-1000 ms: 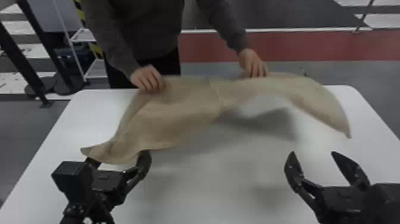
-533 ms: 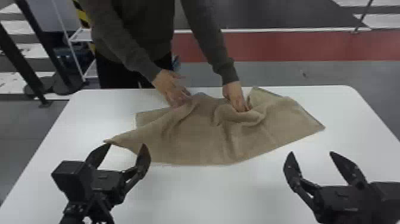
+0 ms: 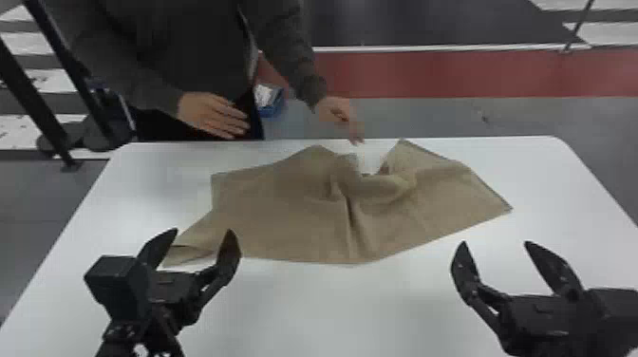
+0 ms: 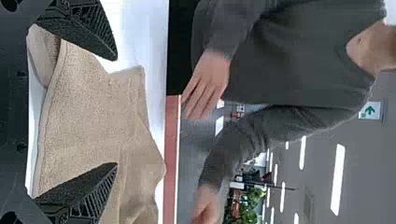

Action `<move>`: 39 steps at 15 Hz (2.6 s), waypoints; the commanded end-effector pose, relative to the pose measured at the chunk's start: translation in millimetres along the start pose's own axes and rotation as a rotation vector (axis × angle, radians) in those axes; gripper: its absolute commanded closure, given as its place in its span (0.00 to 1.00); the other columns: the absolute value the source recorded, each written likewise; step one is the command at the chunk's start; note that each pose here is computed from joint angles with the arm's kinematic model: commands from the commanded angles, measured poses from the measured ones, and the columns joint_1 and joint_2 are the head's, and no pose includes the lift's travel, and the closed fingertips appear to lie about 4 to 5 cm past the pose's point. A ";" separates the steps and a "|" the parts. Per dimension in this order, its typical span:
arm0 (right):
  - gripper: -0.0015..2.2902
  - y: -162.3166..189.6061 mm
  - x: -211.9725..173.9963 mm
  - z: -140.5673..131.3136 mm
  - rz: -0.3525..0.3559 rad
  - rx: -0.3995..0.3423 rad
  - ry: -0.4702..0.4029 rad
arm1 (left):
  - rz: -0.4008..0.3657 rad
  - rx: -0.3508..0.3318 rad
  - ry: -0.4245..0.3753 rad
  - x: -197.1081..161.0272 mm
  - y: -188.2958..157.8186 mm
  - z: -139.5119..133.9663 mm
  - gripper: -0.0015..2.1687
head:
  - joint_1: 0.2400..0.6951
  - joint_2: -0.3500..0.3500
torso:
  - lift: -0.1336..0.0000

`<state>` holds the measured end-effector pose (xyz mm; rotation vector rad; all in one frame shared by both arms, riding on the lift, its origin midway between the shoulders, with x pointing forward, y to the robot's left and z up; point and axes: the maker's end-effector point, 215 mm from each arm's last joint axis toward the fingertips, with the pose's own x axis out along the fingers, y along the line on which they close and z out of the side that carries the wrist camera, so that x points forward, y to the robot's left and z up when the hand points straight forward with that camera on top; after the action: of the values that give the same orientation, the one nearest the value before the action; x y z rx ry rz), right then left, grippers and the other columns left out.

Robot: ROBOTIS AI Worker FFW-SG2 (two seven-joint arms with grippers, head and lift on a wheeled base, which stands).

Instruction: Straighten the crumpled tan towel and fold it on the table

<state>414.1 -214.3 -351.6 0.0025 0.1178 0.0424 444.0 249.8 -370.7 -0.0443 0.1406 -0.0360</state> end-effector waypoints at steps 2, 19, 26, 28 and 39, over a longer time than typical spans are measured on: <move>0.04 -0.1 2.8 -2.5 -0.002 0.002 0.003 | 0.003 -0.003 0.004 1.6 0.9 -2.6 0.03 | 1.00 0.57 | 0.08; 0.04 -30.2 25.7 6.5 -0.034 -0.107 -0.014 | 0.051 -0.059 0.033 16.7 35.7 -12.7 0.04 | 1.00 0.57 | 0.08; 0.04 -59.6 40.9 8.3 -0.047 -0.276 0.026 | 0.099 -0.051 0.098 7.8 91.2 -29.6 0.07 | 1.00 0.64 | 0.08; 0.04 -77.7 37.1 9.9 -0.063 -0.267 0.034 | 0.089 -0.041 0.166 8.6 100.6 -49.6 0.07 | 1.00 0.62 | 0.08; 0.04 -97.1 30.3 5.8 -0.069 -0.231 0.052 | 0.062 0.001 0.261 23.1 114.4 -79.7 0.10 | 1.00 0.58 | 0.08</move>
<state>449.3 -308.7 -349.3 -0.2377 0.1625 -0.0106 457.4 355.6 -453.2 -0.0454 0.3887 0.0145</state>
